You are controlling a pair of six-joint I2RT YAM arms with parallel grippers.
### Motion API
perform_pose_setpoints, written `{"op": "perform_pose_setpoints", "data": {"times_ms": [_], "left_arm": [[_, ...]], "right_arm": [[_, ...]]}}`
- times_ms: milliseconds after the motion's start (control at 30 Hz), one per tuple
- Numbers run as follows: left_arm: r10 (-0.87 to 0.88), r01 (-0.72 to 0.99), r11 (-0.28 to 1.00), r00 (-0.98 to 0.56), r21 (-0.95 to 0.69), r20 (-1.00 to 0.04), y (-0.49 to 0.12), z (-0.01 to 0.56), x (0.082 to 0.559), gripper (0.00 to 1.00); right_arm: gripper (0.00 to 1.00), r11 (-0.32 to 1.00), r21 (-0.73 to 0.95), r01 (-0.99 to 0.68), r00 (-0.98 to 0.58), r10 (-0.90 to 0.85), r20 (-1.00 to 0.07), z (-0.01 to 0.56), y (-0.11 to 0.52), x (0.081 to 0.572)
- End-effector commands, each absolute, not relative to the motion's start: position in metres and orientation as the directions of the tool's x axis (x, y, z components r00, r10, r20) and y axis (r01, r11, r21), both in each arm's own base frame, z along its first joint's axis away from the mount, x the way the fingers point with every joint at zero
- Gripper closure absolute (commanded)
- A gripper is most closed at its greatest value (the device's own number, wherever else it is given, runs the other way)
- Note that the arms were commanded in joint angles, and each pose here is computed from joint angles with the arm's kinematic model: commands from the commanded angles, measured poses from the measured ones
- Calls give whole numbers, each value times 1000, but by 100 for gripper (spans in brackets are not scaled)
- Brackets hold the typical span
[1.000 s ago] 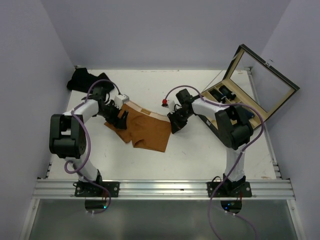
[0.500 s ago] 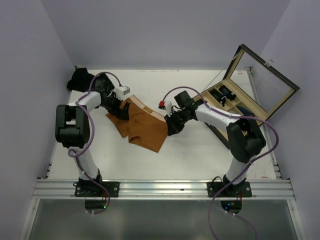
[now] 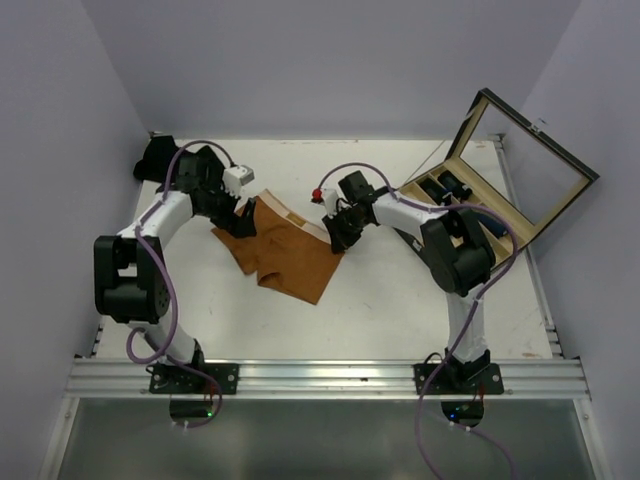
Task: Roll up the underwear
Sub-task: Fold the underwear
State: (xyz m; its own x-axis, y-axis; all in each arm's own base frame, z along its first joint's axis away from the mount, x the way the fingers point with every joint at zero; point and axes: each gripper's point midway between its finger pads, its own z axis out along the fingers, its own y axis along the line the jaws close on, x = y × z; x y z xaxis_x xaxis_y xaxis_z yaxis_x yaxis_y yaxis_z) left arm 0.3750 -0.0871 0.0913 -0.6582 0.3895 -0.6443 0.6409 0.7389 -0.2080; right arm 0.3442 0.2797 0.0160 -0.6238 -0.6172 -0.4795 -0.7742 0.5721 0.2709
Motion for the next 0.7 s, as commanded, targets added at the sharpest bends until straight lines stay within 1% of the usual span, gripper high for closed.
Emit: {"op": "perform_pose_setpoints", "data": {"times_ms": [0,100,167,200,233,267,300,333,367,400,467,500,567,600,667], "left_arm": [[356,610,763,-672,-213,-649,-85,89,377,0],[342,602,766,-680,-227,-648,-87,86,383,0],[337,597,769,-683,-230,-648,-87,84,390,0],[337,595,770,-684,-228,-647,-86,83,393,0],[335,592,770,-691,-236,-640,-87,79,396,0],[331,593,770,-685,-233,-649,-88,83,403,0],[330,596,769,-681,-233,-653,-88,85,407,0],[331,601,760,-684,-245,-650,-90,83,409,0],[333,604,758,-684,-247,-649,-91,83,411,0],[334,609,757,-673,-237,-660,-91,88,417,0],[340,612,757,-669,-230,-660,-90,87,421,0],[344,616,755,-664,-225,-664,-89,88,424,0],[341,613,758,-663,-223,-667,-89,86,429,2],[339,612,758,-666,-226,-665,-89,83,434,5],[327,612,756,-660,-232,-676,-91,84,441,11]], "right_arm": [[100,605,254,-755,-652,-651,-389,-3,256,321],[100,611,329,-720,-694,-631,-347,-4,254,292],[100,564,440,-699,-708,-630,-318,2,267,256],[100,513,468,-719,-685,-639,-351,18,277,242],[100,424,495,-759,-629,-674,-387,29,296,218],[100,363,520,-773,-598,-691,-406,36,304,201],[95,303,546,-781,-573,-695,-434,48,313,188],[90,232,563,-793,-549,-672,-496,71,327,180],[85,168,613,-772,-559,-639,-529,91,338,174],[80,150,616,-773,-563,-610,-558,105,344,176],[79,124,567,-814,-531,-554,-641,136,354,197],[77,139,546,-826,-526,-540,-658,141,354,208],[76,221,506,-834,-544,-488,-683,149,350,251],[76,283,479,-831,-556,-473,-684,147,345,273],[74,405,450,-796,-600,-423,-679,140,330,332]]}}
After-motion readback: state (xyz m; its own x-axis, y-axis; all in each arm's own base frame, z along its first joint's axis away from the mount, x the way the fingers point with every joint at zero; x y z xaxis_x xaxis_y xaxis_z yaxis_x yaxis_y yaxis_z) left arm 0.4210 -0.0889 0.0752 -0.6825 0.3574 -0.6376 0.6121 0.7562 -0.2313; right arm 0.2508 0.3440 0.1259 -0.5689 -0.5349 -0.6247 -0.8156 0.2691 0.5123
